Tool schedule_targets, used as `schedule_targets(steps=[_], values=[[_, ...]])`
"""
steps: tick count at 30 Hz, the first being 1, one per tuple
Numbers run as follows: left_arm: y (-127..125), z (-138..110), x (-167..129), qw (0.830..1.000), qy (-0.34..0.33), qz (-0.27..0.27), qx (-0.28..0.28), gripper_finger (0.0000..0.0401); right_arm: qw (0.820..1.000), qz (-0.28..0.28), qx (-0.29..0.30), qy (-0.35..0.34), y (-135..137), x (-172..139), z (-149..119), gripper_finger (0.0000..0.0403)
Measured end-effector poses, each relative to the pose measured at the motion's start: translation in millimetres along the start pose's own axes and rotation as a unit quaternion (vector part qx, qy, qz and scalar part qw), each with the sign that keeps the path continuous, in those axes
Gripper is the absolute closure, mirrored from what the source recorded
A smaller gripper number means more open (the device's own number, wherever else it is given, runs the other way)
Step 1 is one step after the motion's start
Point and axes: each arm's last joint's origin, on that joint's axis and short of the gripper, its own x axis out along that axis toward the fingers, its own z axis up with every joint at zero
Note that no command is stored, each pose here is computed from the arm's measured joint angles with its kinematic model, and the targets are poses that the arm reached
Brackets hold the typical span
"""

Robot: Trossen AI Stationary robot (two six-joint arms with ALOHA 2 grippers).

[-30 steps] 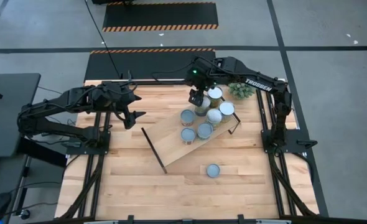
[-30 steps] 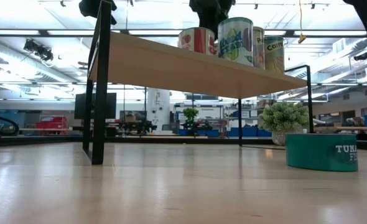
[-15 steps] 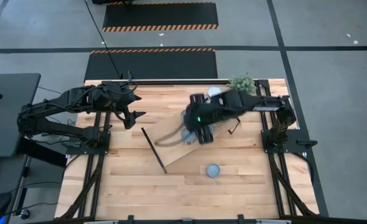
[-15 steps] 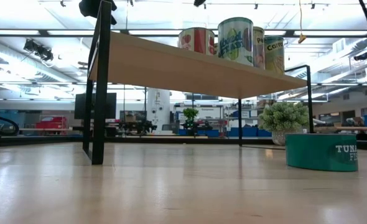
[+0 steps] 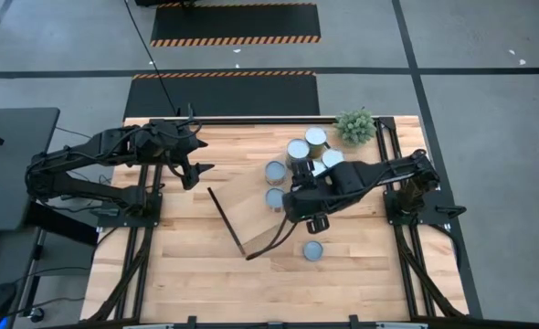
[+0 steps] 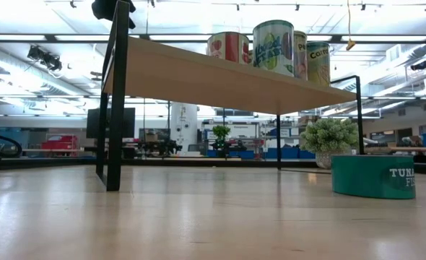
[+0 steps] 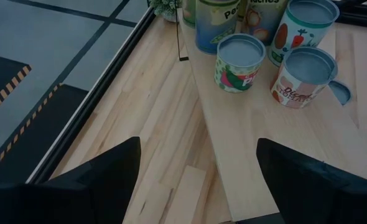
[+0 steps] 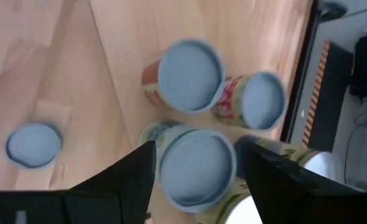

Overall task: Pick and place cans onto a shelf
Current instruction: Adjust the big canned mixed vegetables on the shelf

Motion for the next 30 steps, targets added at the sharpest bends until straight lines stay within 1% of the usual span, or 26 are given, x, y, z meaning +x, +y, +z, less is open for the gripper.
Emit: schedule_targets(steps=[4, 8, 12, 17, 22, 25, 30], values=[[0.0, 0.1, -0.1, 1.0, 0.0, 0.0, -0.002, 0.0076, 1.0, 0.0, -0.004, 0.027, 10.0, 13.9, -2.2, 0.0163], [0.0, 0.1, -0.1, 1.0, 0.0, 0.0, -0.002, 0.0076, 0.999, -0.001, -0.011, 0.04, 16.5, 20.2, -3.7, 0.0163], [0.0, 0.1, -0.1, 1.0, 0.0, 0.0, -0.001, 0.0076, 0.997, -0.021, -0.027, 0.072, 20.6, 30.5, -9.0, 0.0163], [-0.1, 0.0, 0.0, 1.0, 0.0, 0.0, 0.003, 0.0076, 0.996, -0.021, -0.038, 0.081, 24.6, 40.9, -10.3, 0.0163], [0.0, 0.1, 0.0, 1.0, 0.0, 0.0, 0.004, 0.0076, 0.996, -0.024, -0.033, 0.084, 19.9, 47.4, -10.3, 0.0163], [0.0, 0.1, -0.1, 1.0, 0.0, 0.0, 0.004, 0.0076, 0.995, -0.036, -0.026, 0.085, 13.3, 50.0, -10.4, 0.0163], [0.0, 0.1, -0.1, 1.0, 0.0, 0.0, 0.004, 0.0076, 0.995, -0.038, -0.032, 0.09, 5.3, 53.4, -11.3, 0.0163]])
